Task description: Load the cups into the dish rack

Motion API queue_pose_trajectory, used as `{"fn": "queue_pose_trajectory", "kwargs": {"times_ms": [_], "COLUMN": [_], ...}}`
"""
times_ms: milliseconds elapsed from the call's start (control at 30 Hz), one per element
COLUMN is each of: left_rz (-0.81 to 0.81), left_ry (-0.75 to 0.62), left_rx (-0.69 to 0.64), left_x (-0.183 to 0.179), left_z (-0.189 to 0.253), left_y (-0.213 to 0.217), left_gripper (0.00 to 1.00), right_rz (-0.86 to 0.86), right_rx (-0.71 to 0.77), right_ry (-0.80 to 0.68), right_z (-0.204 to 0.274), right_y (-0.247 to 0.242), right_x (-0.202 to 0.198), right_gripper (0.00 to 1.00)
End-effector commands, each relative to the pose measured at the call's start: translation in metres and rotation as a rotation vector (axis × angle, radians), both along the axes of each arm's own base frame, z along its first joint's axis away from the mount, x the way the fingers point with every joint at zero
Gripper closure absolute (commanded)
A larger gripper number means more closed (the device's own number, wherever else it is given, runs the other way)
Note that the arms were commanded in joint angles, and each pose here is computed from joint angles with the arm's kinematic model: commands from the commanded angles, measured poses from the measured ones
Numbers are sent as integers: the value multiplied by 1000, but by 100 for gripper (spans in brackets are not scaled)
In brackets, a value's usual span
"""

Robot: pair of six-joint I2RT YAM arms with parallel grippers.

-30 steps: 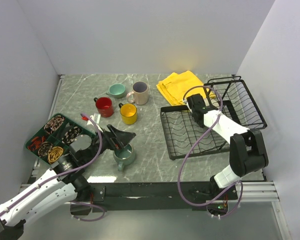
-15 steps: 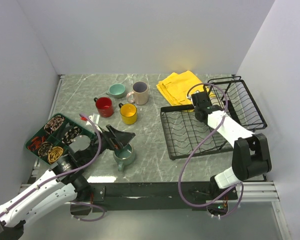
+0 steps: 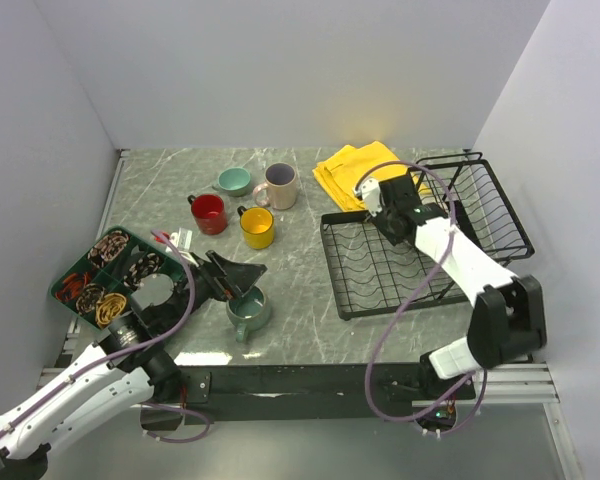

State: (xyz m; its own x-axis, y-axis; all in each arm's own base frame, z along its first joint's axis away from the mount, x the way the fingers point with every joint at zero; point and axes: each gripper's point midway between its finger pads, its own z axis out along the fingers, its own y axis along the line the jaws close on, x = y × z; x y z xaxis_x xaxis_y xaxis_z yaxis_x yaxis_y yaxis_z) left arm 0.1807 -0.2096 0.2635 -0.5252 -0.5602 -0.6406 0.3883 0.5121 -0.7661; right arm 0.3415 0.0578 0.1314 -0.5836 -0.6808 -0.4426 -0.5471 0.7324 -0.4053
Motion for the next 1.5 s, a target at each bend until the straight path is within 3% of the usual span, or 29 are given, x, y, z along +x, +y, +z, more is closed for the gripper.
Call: {"fn": "queue_pose_trajectory", "kwargs": {"times_ms": [0, 267, 467, 1000, 1100, 1300, 1467], "left_rz": [12, 24, 22, 39, 74, 125, 148], "left_ry": [-18, -22, -24, -10, 23, 128, 267], "left_rx": [1, -2, 5, 21, 44, 145, 203], "left_x": [0, -1, -1, -1, 4, 25, 71], "left_z": [5, 4, 5, 3, -1, -12, -38], "left_y": [4, 8, 7, 12, 16, 11, 19], "left_gripper": [4, 4, 4, 4, 4, 4, 4], "right_rz": [-32, -188, -246, -326, -281, 37, 192], "right_rx": [-10, -239, -323, -396, -315, 9, 250], "right_ry": [-5, -62, -74, -95, -66, -37, -63], "right_z": [-12, -21, -23, -16, -13, 18, 54], "right_y": [6, -38, -59, -84, -69, 23, 73], "right_x": [27, 45, 47, 54, 50, 17, -7], "right_gripper": [71, 81, 82, 82, 78, 59, 46]}}
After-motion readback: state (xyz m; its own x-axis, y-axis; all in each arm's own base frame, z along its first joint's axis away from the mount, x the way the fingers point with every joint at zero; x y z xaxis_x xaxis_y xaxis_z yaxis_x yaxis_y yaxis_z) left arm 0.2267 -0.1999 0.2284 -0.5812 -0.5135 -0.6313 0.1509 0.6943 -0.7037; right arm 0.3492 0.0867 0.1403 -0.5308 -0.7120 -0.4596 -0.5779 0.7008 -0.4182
